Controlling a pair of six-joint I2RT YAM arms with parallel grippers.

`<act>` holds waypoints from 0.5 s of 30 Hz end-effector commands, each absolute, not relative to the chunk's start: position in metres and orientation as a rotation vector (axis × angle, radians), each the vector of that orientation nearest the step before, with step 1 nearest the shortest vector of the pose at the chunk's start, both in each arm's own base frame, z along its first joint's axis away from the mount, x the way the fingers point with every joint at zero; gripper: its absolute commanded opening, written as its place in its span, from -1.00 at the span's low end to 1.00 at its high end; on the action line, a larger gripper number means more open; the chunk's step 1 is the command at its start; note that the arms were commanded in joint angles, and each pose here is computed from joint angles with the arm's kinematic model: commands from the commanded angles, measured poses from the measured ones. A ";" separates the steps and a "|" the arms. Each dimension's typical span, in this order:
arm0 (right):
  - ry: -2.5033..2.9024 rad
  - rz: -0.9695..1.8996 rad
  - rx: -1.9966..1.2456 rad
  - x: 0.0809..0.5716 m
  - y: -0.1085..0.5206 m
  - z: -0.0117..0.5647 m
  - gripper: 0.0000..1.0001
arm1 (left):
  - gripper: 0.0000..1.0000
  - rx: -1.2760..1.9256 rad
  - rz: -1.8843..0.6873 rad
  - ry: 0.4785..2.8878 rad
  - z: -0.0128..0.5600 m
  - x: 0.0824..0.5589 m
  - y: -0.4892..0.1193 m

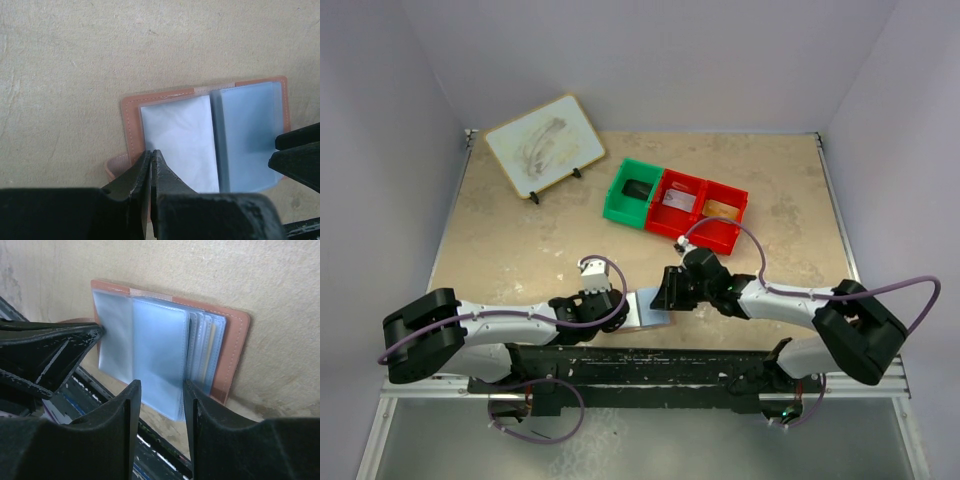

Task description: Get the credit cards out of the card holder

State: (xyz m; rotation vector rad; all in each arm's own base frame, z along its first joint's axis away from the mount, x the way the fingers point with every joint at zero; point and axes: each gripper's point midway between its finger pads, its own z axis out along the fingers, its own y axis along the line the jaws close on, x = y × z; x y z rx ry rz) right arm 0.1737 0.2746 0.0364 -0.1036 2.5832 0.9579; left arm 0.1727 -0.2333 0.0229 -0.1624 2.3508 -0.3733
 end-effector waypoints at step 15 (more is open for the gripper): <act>2.447 1.285 -0.166 0.172 0.315 0.073 -0.16 | -1.00 -0.152 -0.385 2.335 0.028 0.175 -0.238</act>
